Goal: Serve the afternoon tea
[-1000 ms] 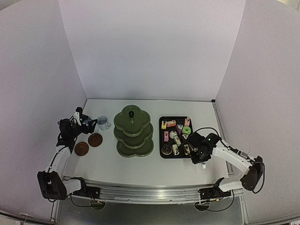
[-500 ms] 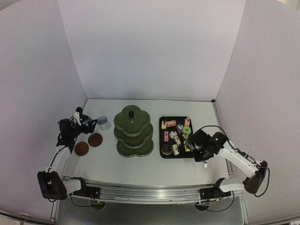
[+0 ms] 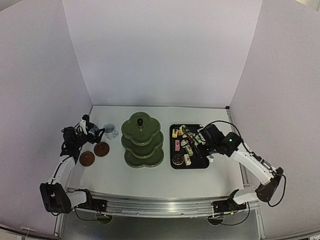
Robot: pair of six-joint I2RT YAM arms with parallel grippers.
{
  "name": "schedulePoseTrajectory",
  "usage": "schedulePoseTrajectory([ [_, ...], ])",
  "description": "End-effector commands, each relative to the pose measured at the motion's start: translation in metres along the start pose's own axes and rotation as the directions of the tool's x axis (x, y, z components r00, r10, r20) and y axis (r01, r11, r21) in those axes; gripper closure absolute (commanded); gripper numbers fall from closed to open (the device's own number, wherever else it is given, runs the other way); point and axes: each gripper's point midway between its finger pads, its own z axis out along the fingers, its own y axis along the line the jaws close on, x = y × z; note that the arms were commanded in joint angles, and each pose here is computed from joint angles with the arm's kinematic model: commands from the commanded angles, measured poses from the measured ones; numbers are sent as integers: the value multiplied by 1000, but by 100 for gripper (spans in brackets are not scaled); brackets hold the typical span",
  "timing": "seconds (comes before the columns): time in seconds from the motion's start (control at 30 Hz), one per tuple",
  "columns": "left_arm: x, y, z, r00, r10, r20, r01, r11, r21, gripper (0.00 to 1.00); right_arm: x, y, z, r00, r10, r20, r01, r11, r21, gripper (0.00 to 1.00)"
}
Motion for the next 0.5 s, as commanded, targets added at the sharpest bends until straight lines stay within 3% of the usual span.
schedulePoseTrajectory([
  [0.0,17,-58,-14,963,268,-23,-257,941,218,1,-64,27,31,982,-115,148,130,987,-99,100],
  [0.33,80,-120,-27,880,470,-72,-382,790,479,0,-72,48,92,990,-99,100,120,964,-235,100],
  [0.47,97,-137,-33,822,568,-29,-452,683,575,1,-71,62,108,992,-87,89,110,946,-304,100],
])
